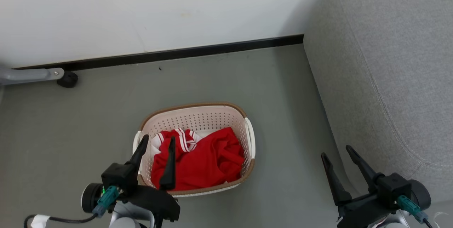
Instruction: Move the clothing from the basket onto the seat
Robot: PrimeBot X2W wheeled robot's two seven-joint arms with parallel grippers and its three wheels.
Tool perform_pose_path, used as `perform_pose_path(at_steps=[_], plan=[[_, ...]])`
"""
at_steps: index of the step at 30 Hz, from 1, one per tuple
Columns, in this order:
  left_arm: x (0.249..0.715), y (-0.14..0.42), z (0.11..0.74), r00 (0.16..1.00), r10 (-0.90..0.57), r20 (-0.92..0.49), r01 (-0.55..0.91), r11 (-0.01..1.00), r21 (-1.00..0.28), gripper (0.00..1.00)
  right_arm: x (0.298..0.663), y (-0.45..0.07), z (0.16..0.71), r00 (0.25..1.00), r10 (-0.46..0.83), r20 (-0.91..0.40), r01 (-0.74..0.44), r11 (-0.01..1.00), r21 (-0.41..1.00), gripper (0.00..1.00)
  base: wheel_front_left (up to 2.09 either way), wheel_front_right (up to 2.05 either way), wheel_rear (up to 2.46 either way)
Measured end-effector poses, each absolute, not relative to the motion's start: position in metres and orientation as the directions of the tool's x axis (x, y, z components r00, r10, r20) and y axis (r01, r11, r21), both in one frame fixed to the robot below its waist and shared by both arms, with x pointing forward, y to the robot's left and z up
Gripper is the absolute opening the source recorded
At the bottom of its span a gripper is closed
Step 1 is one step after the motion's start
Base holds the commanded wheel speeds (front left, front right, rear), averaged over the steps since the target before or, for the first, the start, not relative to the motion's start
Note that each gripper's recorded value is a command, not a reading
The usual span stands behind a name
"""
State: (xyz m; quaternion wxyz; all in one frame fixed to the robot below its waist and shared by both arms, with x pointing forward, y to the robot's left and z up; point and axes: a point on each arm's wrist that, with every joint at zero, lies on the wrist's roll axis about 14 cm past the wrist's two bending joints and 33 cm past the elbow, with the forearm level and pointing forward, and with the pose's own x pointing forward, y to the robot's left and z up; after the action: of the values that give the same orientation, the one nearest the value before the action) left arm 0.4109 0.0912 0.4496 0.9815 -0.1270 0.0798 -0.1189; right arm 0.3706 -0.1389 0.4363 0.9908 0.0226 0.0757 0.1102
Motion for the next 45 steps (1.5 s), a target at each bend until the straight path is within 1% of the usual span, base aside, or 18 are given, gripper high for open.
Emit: perform_pose_path(at_steps=[7,15,22,29,35,42,45], plan=[[0.437,0.054,0.423,0.901,-0.369,-0.227,0.315,0.918,-0.242,1.00,0.380,-0.139,0.422,0.961,0.209,-0.183,-0.199,0.977,0.074,1.00,0.00,0.00,0.00],[0.454,0.024,0.368,0.795,-0.443,-0.413,0.362,0.894,-0.262,1.00,0.392,-0.141,0.402,0.952,0.199,-0.231,-0.184,0.979,0.084,1.00,0.00,0.00,0.00],[0.466,0.021,0.318,0.708,-0.441,-0.552,0.359,0.897,-0.256,1.00,0.406,-0.147,0.386,0.947,0.182,-0.264,-0.168,0.983,0.077,1.00,0.00,0.00,0.00],[0.483,0.010,0.279,0.637,-0.441,-0.632,0.350,0.896,-0.273,1.00,0.419,-0.158,0.366,0.939,0.158,-0.304,-0.145,0.987,0.063,1.00,0.00,0.00,0.00],[0.473,0.005,0.234,0.538,-0.433,-0.723,0.327,0.898,-0.295,1.00,0.426,-0.164,0.345,0.926,0.146,-0.349,-0.135,0.989,0.055,1.00,0.00,0.00,0.00],[0.462,0.001,0.202,0.465,-0.426,-0.776,0.298,0.901,-0.315,1.00,0.420,-0.173,0.324,0.905,0.120,-0.409,-0.110,0.993,0.049,1.00,0.00,0.00,0.00],[0.459,-0.001,0.195,0.448,-0.425,-0.786,0.292,0.901,-0.321,1.00,0.421,-0.176,0.320,0.902,0.112,-0.418,-0.102,0.994,0.046,1.00,0.00,0.00,0.00]])
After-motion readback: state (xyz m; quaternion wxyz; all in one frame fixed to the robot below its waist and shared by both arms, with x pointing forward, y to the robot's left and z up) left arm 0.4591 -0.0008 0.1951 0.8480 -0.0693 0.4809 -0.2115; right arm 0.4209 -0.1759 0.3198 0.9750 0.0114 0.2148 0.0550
